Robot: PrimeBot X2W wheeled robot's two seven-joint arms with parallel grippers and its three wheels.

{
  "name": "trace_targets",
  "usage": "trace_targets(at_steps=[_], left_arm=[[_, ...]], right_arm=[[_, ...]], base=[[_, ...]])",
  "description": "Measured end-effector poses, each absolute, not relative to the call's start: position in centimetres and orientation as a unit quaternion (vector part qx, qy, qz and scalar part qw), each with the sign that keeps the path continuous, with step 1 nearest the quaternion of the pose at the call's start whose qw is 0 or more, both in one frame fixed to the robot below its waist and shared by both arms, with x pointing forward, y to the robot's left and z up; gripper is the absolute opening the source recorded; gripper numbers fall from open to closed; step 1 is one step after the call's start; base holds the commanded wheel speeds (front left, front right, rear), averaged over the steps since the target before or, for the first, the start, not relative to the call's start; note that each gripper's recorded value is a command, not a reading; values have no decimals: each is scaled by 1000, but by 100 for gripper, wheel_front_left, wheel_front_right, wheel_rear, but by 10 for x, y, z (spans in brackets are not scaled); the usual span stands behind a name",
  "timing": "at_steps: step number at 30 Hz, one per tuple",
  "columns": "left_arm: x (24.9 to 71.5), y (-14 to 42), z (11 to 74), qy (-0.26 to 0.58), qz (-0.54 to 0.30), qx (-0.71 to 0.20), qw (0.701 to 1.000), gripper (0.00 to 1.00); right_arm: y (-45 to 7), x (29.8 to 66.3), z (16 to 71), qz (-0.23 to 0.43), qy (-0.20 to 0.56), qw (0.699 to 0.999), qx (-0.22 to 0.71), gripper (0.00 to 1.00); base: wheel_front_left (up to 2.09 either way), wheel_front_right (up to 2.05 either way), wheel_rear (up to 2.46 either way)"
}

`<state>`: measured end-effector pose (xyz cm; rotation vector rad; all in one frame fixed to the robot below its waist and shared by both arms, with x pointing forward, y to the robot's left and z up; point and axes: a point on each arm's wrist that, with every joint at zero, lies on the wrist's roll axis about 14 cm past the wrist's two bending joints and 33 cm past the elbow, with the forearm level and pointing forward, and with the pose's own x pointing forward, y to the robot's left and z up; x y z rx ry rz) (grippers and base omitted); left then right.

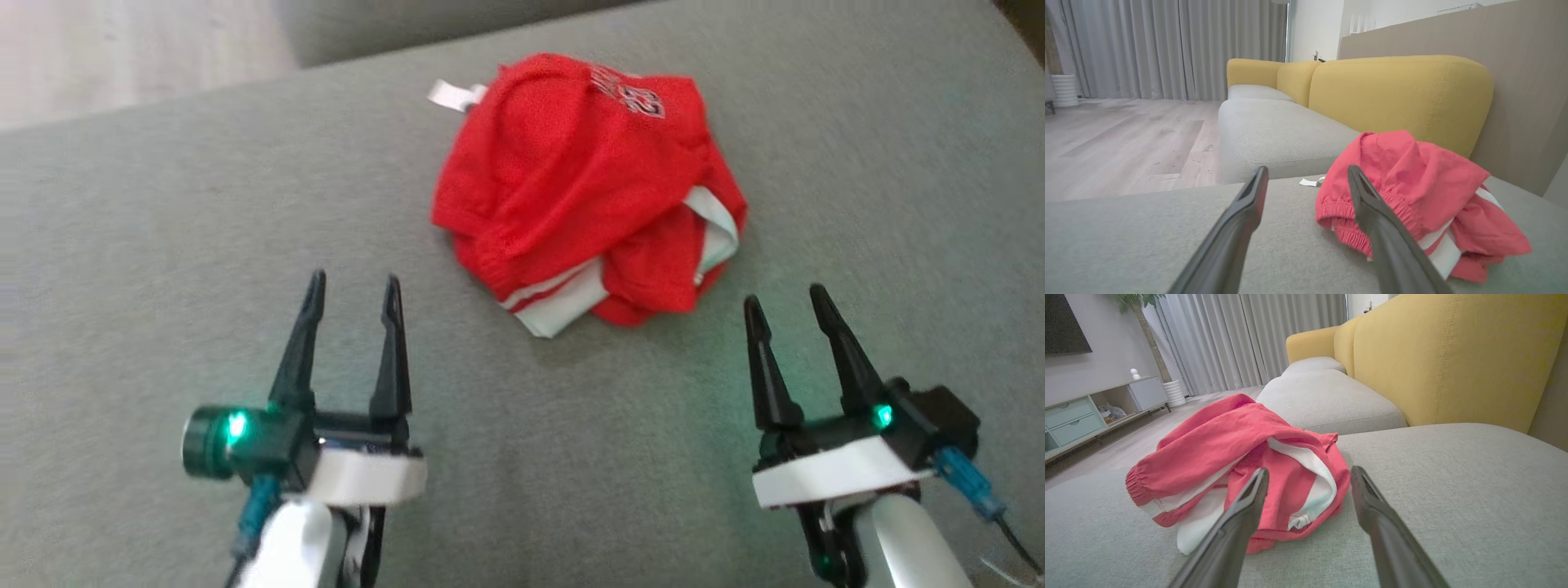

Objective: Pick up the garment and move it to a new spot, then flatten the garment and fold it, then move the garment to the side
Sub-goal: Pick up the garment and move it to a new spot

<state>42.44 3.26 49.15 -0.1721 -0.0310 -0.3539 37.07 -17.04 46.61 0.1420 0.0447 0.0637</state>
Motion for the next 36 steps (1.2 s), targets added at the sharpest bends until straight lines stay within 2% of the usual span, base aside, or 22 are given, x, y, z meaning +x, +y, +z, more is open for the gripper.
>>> trace_targets(at_steps=[6,12,18,23,26,29,36], left_arm=[[399,37,497,-24,-188,-54,980,100],[387,-10,498,-28,-277,-47,959,100],[368,-78,478,-5,-411,-34,911,100],[335,-117,420,76,-509,-2,857,100],[330,-127,392,115,-535,13,837,100],[340,-136,378,132,-536,24,833,100],[363,-151,365,144,-492,49,857,100]], right_arm=[[-160,367,474,49,11,996,67,100],[-175,363,470,25,16,998,63,100],[-198,353,464,-13,28,998,61,100],[-216,347,458,-45,39,996,61,100],[-227,345,457,-64,42,995,61,100],[-236,341,453,-79,49,994,59,100],[-245,333,446,-100,65,991,55,100]], base=[[0,0,0],[0,0,0],[0,0,0],[0,0,0],[0,0,0],[0,0,0],[0,0,0]])
